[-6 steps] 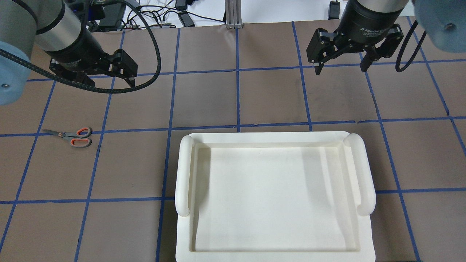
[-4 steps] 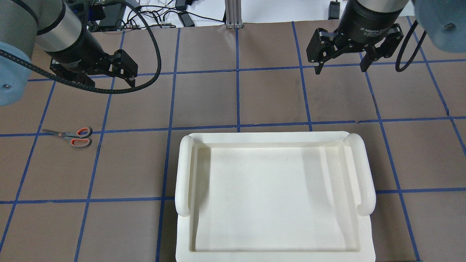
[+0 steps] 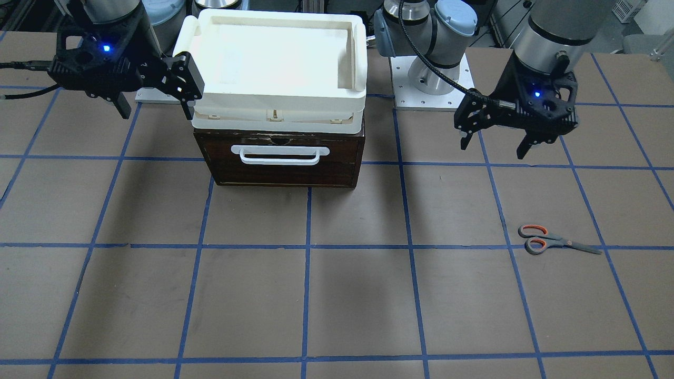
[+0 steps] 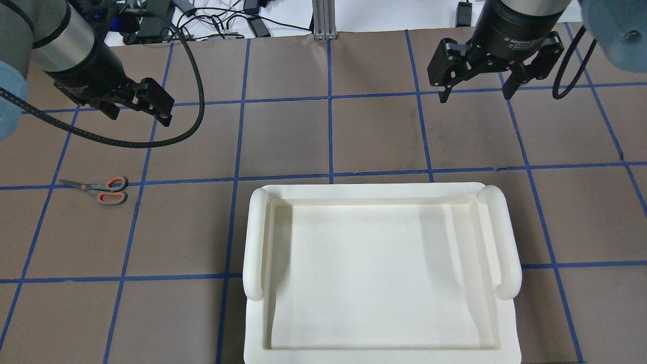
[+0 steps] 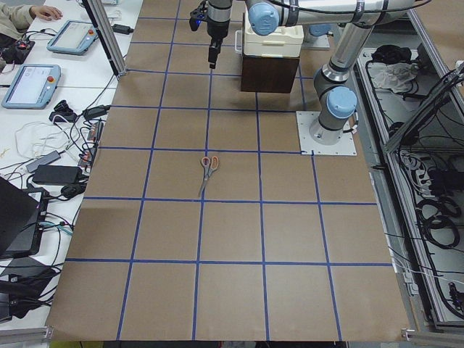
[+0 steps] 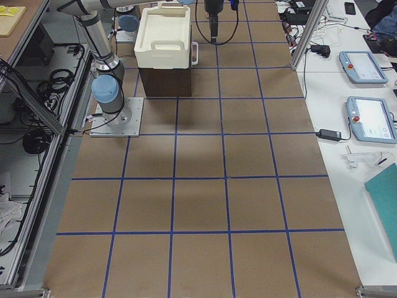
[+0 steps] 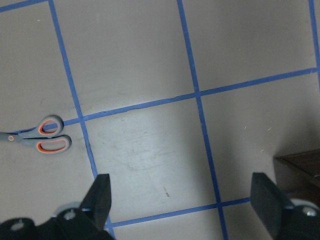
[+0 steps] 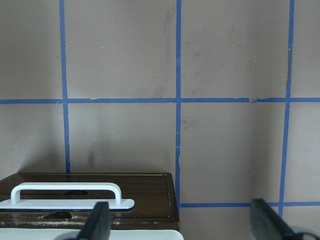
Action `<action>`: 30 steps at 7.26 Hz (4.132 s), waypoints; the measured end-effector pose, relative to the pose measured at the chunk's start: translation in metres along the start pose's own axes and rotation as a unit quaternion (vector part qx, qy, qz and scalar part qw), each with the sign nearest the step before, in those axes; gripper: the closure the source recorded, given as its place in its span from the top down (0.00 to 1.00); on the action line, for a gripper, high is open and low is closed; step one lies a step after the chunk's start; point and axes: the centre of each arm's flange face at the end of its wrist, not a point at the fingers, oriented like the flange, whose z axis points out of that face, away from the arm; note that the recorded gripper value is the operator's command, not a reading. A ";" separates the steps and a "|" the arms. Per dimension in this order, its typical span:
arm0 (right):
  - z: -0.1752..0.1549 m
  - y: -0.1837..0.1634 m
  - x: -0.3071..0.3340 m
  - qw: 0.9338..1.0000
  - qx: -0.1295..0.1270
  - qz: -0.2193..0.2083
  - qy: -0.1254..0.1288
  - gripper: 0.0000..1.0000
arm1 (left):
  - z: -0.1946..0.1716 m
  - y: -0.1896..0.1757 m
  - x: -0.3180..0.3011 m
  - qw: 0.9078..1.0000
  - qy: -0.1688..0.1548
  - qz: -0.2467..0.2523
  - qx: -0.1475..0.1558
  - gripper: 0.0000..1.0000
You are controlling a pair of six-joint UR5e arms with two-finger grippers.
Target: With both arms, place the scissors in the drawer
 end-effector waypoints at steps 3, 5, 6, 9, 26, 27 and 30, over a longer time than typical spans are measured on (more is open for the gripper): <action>0.026 -0.007 -0.009 0.999 -0.039 -0.017 -0.004 1.00 | 0.028 0.008 -0.091 0.985 0.010 0.173 -0.019 1.00; 0.040 -0.012 -0.030 0.985 -0.048 -0.157 -0.058 1.00 | 0.046 0.024 -0.143 0.952 0.027 0.303 -0.035 1.00; 0.049 -0.014 -0.041 0.965 -0.048 -0.242 -0.086 1.00 | 0.062 0.037 -0.172 0.927 0.045 0.370 -0.043 1.00; 0.087 -0.047 -0.067 0.877 -0.005 -0.472 -0.097 1.00 | 0.149 0.060 -0.251 0.815 0.088 0.571 -0.035 1.00; 0.244 -0.017 -0.156 0.680 -0.145 -0.701 -0.159 0.77 | 0.320 0.066 -0.285 0.734 0.095 0.672 -0.036 0.93; 0.246 -0.018 -0.156 0.679 -0.142 -0.703 -0.157 0.76 | 0.317 0.066 -0.284 0.734 0.092 0.672 -0.034 0.93; 0.253 -0.027 -0.158 0.672 -0.125 -0.715 -0.144 0.74 | 0.311 0.068 -0.287 0.730 0.082 0.679 -0.022 0.95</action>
